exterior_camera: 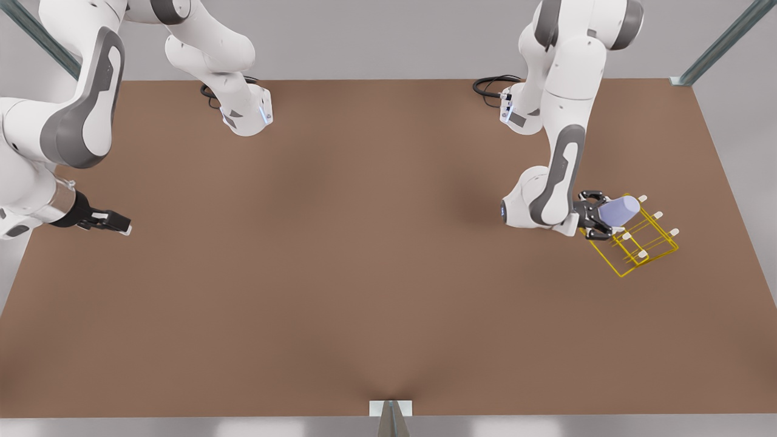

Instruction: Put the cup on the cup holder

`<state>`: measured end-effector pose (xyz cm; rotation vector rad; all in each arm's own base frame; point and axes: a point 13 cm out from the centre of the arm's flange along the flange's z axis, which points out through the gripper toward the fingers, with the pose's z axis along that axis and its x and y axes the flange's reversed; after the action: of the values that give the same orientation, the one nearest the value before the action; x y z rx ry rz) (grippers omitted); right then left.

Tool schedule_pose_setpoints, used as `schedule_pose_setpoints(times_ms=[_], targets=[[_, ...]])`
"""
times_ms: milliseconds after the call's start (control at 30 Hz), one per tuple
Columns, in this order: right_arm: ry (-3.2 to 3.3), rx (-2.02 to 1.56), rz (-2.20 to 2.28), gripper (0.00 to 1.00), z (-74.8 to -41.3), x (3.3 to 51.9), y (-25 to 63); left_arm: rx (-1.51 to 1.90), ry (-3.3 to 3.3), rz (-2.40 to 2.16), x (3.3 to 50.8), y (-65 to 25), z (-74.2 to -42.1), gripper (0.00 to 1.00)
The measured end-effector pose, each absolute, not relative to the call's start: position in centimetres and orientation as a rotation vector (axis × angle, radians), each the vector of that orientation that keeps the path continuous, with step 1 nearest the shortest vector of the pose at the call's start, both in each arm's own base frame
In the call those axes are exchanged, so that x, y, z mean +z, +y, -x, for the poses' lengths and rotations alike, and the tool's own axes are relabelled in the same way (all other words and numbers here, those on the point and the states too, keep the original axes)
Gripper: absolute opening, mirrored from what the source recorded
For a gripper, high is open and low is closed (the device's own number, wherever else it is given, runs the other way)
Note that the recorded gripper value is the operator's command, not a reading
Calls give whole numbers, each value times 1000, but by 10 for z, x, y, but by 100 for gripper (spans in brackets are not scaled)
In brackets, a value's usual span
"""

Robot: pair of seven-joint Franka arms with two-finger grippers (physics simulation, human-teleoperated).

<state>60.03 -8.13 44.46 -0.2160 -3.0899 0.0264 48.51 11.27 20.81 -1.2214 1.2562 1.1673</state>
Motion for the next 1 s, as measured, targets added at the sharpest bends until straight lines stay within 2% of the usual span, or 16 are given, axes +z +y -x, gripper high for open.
schedule_pose_setpoints(times_ms=[333, 1000], targets=[[-3092, 27, 218, 100, -601, 445, -82, 1141, 1200, 1202, 221, 127, -492, 80], [-3091, 24, 214, 100, -599, 447, -82, 1157, 1156, 1119, 214, 170, -494, 80]])
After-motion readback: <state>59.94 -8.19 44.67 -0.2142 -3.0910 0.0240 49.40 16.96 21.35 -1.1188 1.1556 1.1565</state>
